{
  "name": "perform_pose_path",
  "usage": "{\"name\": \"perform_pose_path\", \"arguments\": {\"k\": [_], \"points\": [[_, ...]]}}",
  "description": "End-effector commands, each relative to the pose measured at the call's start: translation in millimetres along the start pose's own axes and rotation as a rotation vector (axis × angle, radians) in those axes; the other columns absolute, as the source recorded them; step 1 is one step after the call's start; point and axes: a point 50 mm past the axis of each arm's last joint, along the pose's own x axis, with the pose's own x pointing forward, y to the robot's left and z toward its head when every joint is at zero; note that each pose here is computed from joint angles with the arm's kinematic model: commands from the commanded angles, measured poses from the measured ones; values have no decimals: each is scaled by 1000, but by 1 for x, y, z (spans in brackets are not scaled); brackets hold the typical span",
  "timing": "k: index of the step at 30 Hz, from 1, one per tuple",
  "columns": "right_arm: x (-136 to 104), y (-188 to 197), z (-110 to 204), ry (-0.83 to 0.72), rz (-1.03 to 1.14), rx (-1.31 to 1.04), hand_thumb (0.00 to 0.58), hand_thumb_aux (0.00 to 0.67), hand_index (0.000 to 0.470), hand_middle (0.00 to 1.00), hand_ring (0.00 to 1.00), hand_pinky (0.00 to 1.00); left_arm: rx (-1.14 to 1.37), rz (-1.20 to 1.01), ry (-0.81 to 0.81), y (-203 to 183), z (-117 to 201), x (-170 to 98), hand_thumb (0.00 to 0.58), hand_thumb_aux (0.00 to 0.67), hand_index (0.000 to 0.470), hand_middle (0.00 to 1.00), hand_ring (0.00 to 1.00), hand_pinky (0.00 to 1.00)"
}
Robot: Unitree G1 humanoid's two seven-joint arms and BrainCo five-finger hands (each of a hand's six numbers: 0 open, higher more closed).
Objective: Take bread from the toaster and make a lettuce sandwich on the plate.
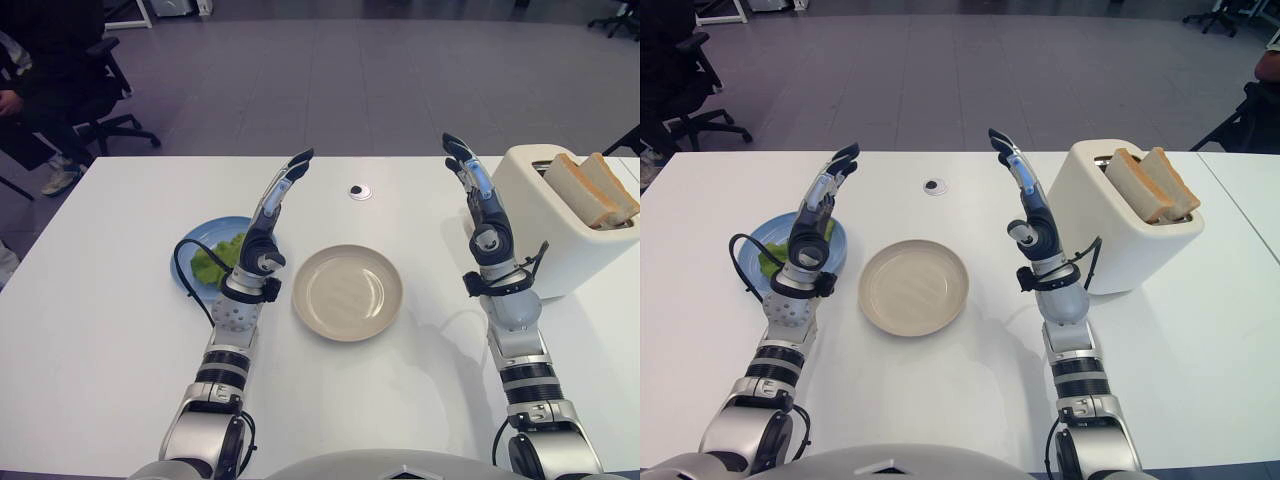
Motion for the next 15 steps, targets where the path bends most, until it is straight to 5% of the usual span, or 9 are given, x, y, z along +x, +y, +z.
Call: {"name": "perform_pose_path", "arguments": {"k": [1, 15], "points": [[4, 0, 0, -8, 6, -11, 0, 0, 0, 0, 0, 0, 12, -9, 0, 1, -1, 2, 0, 0, 0, 0, 0, 0], [2, 1, 1, -7, 9, -13, 0, 0, 0, 0, 0, 0, 8, -18, 4, -1, -1, 0, 0, 0, 0, 0, 0, 0]]}}
